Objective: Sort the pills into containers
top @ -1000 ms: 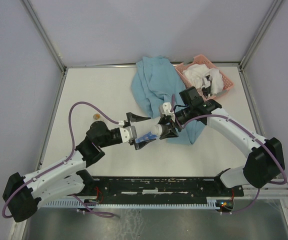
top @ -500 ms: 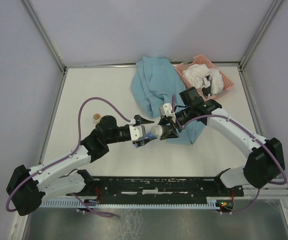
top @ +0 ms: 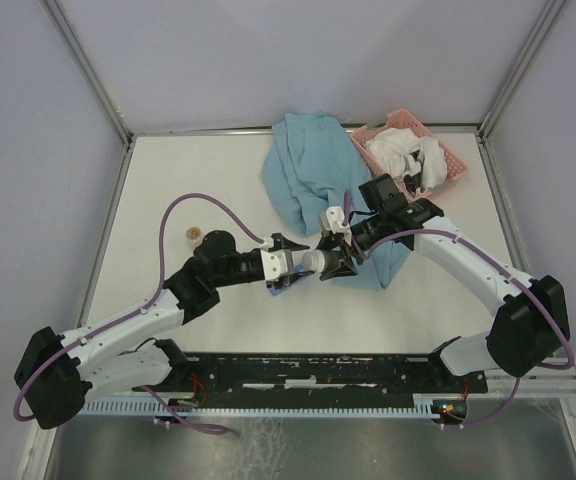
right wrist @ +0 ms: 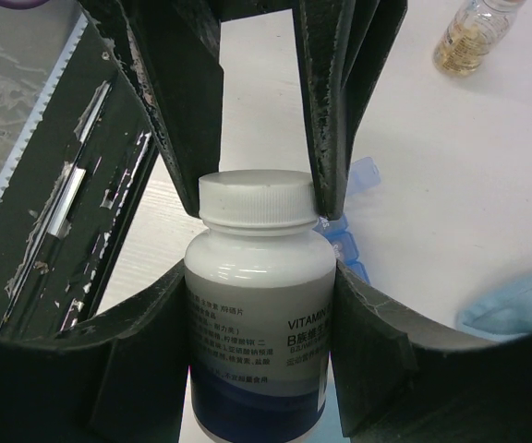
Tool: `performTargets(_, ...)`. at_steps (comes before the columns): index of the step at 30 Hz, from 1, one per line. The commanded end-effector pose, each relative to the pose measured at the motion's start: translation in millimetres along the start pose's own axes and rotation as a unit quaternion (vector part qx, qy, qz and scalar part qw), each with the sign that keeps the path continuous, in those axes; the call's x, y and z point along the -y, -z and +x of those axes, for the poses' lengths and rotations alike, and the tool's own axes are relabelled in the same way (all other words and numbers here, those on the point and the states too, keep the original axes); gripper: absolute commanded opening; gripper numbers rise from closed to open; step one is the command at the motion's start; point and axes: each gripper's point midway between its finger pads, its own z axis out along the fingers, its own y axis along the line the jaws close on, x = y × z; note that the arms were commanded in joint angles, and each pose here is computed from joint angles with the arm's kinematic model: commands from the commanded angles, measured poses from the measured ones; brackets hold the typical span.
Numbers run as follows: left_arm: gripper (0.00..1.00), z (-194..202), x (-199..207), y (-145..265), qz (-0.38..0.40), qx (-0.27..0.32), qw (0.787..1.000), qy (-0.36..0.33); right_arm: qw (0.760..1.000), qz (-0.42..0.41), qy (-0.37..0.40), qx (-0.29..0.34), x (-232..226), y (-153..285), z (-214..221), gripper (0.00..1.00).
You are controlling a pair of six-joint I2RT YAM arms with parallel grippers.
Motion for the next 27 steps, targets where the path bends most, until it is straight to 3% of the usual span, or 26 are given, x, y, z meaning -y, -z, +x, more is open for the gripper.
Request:
performTargets(1, 0.47, -24.0, -7.4, -2.6, -0.003, 0.032, 0.999, -0.013, 0.999, -0.007, 0.02, 0.026, -3.1, 3.0, -15.6, 0.04)
performTargets(4, 0.36, -26.8, -7.7, -2.5, -0.005, 0.035, 0.999, 0.007, 0.999, -0.006, 0.02, 0.025, -2.4, 3.0, -15.3, 0.04)
performTargets(8, 0.32, -33.1, -6.5, -1.9, -0.01, 0.048, 0.997, 0.056, 1.0, 0.008, 0.006, 0.014, 4.4, 3.1, -12.2, 0.04)
performTargets(13, 0.17, -36.9, -16.7, -4.0, -0.058, 0.056, 0.977, 0.196, 0.999, 0.048, -0.021, -0.005, 23.5, 5.8, -8.3, 0.04)
performTargets(16, 0.08, -47.0, -24.7, -7.5, -0.089, 0.066, 0.929, 0.354, 0.996, 0.079, -0.04, -0.017, 35.5, 8.5, -3.0, 0.03)
performTargets(19, 0.04, -49.1, -35.4, -9.9, -0.131, 0.066, 0.857, 0.495, 0.994, 0.096, -0.051, -0.024, 42.6, 10.4, 0.2, 0.03)
performTargets(23, 0.03, -49.4, -43.4, -11.8, -0.165, 0.053, 0.783, 0.597, 0.992, 0.107, -0.056, -0.029, 46.8, 12.3, 1.2, 0.03)
performTargets(27, 0.03, -47.7, -46.6, -15.6, -0.183, 0.034, 0.735, 0.652, 0.991, 0.114, -0.057, -0.031, 49.2, 13.7, 2.1, 0.03)
